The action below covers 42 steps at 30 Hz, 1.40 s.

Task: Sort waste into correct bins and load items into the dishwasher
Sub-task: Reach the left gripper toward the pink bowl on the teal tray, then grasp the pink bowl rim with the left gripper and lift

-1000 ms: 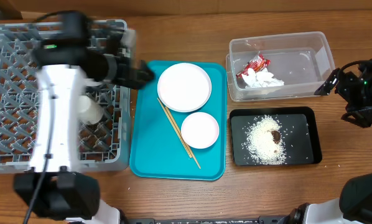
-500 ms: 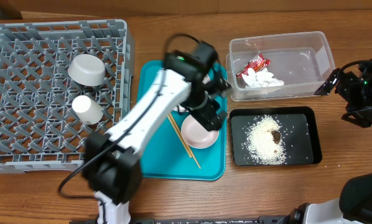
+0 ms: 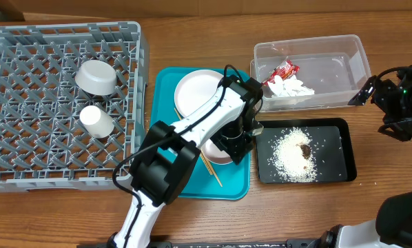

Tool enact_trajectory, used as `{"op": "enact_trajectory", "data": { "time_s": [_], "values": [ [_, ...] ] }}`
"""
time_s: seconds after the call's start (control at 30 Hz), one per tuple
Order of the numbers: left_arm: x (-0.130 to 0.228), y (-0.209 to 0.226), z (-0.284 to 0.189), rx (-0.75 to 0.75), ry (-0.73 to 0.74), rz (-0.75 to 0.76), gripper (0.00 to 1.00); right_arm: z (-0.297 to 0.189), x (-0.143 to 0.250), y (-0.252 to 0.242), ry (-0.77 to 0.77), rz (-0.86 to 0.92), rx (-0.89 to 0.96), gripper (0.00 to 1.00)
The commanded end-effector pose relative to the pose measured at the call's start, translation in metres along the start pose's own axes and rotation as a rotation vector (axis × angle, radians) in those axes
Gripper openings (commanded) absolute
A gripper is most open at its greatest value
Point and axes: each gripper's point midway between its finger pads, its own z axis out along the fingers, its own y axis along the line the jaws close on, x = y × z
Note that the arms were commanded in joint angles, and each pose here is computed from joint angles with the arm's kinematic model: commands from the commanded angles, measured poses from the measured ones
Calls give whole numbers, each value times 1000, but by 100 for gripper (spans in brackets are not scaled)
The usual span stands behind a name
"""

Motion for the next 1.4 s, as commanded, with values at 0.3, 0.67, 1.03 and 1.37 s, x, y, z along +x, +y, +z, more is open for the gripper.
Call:
{"op": "enact_trajectory", "data": {
  "time_s": [0.3,0.67,1.03,1.37],
  "values": [
    [-1,23,5,-132,10,-129,21,-9,2,3,-30,-17,-7,100],
    [-8,19,-23,-139,-76,-158,4,-8,3,3,-27,-16,-6,100],
    [18,54,-164,-171,-491,-258,4,-8,3,3,-28,-16,-5,100],
    [49,137,-254,26,-907,-261,4,-8,3,3,-28,-16,-6,100]
  ]
}}
